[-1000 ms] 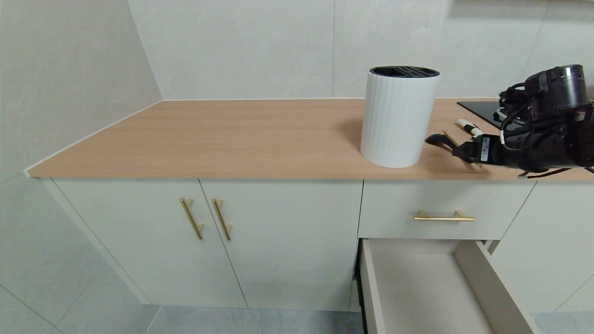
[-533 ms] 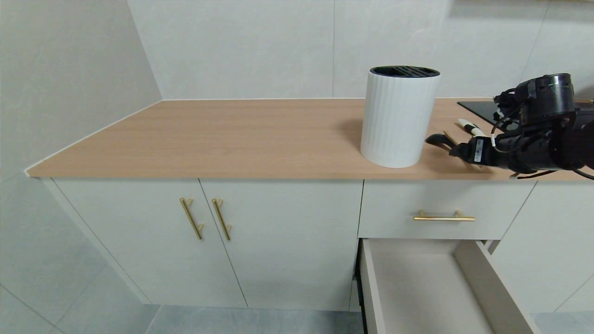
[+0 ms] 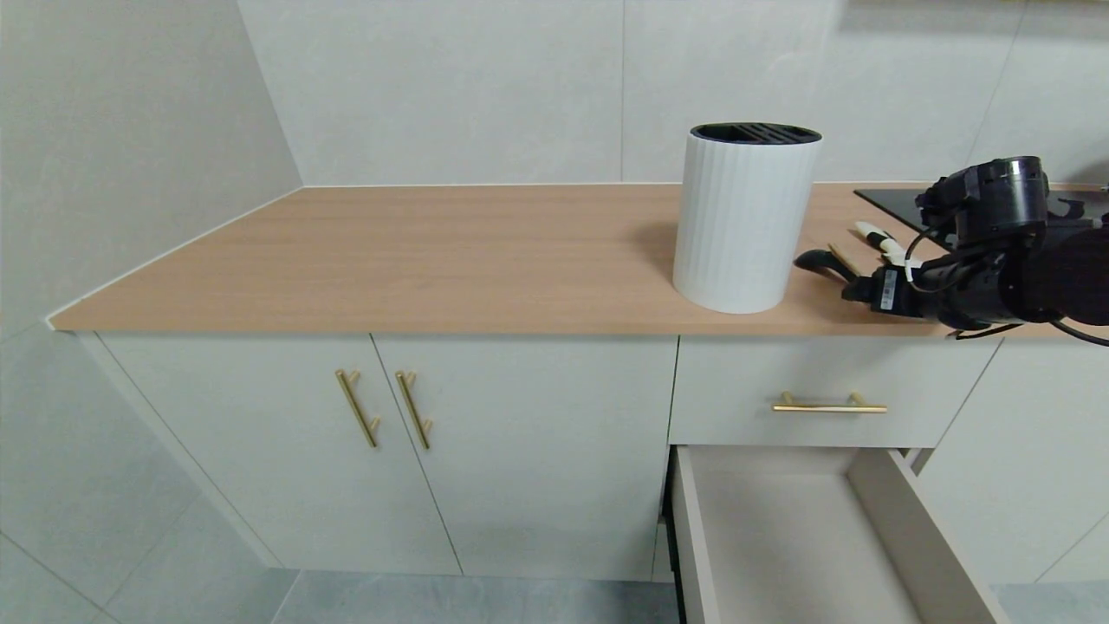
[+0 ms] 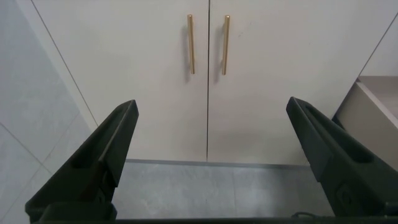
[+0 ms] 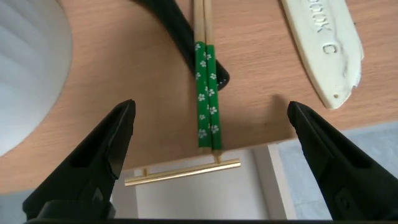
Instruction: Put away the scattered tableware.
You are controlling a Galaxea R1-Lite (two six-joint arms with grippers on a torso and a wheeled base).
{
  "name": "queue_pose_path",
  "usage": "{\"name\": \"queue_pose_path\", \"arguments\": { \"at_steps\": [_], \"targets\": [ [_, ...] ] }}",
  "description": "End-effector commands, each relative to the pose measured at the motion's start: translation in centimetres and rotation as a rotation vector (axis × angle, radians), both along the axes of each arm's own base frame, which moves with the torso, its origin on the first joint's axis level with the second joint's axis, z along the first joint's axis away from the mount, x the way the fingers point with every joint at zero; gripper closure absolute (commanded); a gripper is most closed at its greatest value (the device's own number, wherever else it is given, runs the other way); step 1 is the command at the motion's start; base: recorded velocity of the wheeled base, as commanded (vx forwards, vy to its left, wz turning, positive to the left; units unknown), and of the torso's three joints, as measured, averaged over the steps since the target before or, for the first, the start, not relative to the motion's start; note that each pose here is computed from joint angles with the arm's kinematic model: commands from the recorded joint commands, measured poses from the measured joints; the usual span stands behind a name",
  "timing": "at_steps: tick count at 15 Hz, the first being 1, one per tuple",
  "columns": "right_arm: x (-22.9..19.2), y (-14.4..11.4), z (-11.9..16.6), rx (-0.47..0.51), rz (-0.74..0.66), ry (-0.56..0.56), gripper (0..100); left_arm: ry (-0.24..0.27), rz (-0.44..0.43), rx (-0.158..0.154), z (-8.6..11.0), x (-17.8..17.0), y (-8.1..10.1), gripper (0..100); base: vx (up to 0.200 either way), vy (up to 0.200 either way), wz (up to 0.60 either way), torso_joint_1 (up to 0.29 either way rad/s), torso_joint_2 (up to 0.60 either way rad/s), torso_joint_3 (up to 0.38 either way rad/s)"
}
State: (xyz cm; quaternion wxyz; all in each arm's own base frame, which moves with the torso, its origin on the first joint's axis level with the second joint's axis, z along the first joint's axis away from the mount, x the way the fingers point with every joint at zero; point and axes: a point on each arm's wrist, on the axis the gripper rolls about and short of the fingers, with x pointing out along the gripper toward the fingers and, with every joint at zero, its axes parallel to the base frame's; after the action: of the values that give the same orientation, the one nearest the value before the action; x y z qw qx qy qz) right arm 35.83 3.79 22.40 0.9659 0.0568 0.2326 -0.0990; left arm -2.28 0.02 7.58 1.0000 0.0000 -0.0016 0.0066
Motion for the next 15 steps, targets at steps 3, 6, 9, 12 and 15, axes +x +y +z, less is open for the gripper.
{"name": "queue_pose_path", "arguments": {
  "at_steps": [3, 6, 9, 12, 15],
  "targets": [
    [0.3, 0.1, -0.3, 0.001, 0.001, 0.007, 0, 0.000, 0.001, 0.000, 0.0, 0.0, 0.0, 0, 0.000, 0.000, 0.00, 0.000, 0.00, 0.000],
    [0.3, 0.1, -0.1, 0.002, 0.001, -0.017, 100, 0.000, 0.001, 0.000, 0.0, 0.0, 0.0, 0, 0.000, 0.000, 0.00, 0.000, 0.00, 0.000],
    [0.1, 0.0, 0.2, 0.003, -0.001, -0.023, 100, 0.000, 0.001, 0.000, 0.0, 0.0, 0.0, 0, 0.000, 0.000, 0.00, 0.000, 0.00, 0.000],
    [0.1, -0.3, 0.2, 0.001, -0.009, -0.024, 100, 0.000, 0.001, 0.000, 0.0, 0.0, 0.0, 0, 0.000, 0.000, 0.00, 0.000, 0.00, 0.000],
    [-1.8, -0.6, 2.2, 0.009, -0.010, -0.073, 100, 0.000, 0.001, 0.000, 0.0, 0.0, 0.0, 0, 0.000, 0.000, 0.00, 0.000, 0.00, 0.000]
  ]
}}
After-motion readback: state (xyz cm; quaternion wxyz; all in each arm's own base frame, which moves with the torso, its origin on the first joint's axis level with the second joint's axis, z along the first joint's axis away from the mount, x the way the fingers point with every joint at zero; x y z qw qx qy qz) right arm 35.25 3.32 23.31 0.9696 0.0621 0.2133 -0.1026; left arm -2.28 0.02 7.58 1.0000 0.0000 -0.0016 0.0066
